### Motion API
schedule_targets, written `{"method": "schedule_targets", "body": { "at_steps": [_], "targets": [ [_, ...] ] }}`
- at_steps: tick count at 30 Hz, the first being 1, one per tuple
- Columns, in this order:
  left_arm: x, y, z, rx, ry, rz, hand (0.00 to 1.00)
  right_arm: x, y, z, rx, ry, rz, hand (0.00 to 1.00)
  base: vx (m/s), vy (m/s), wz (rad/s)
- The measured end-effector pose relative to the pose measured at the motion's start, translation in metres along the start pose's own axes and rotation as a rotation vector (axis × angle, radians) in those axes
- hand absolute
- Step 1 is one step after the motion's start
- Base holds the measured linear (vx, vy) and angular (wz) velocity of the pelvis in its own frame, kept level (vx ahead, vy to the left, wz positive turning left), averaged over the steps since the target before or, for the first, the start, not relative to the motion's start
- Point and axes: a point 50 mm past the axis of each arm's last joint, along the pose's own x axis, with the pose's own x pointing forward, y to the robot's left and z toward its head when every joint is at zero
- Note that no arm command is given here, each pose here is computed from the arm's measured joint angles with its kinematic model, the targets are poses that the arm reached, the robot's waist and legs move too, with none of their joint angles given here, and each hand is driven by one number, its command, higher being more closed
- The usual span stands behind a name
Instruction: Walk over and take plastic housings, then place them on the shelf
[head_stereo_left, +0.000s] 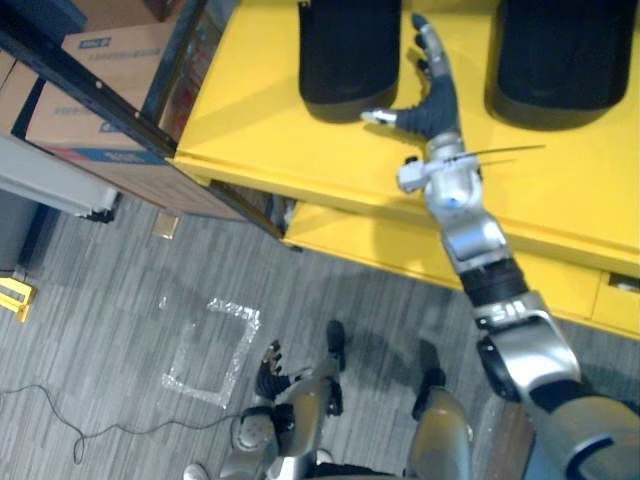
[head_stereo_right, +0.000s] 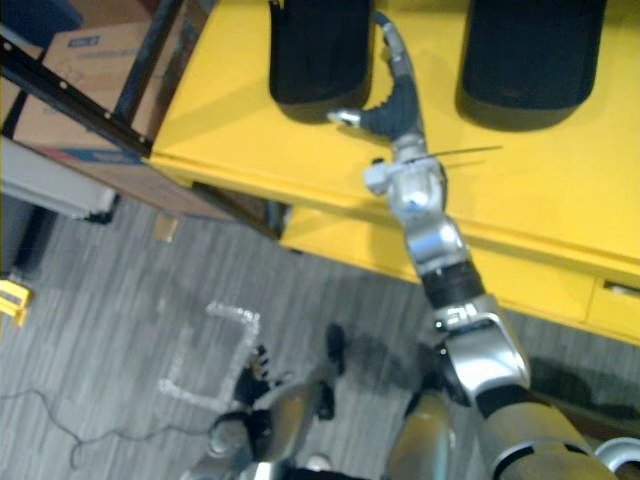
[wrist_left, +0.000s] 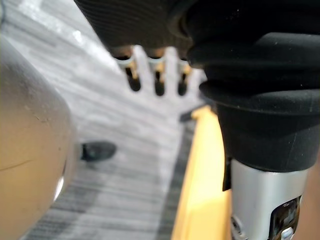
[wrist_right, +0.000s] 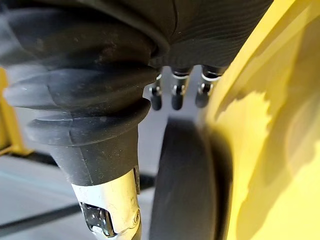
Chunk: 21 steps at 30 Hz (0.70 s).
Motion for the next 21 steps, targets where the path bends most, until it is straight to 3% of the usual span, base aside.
{"method": "schedule_targets", "body": {
  "at_steps": [6, 13, 16, 21],
  "targets": [
    [0.0, -0.001, 0.0, 0.002, 0.006, -0.015, 0.0, -0.002, 0.027, 0.01, 0.032, -0.012, 0.141, 0.0, 0.0, -0.016, 0.0],
    [0.0, -0.001, 0.0, 0.002, 0.005, -0.016, 0.0, -0.003, 0.033, 0.009, 0.024, 0.009, 0.162, 0.0, 0.01, -0.005, 0.01],
    [0.0, -0.001, 0.0, 0.002, 0.005, -0.016, 0.0, -0.003, 0.032, 0.006, -0.021, 0.02, 0.137, 0.0, 0.0, 0.0, 0.0],
    [0.0, -0.001, -0.001, 0.004, 0.005, -0.019, 0.0, 0.0, 0.013, 0.005, -0.053, 0.018, -0.044, 0.0, 0.0, 0.0, 0.0]
  ]
}}
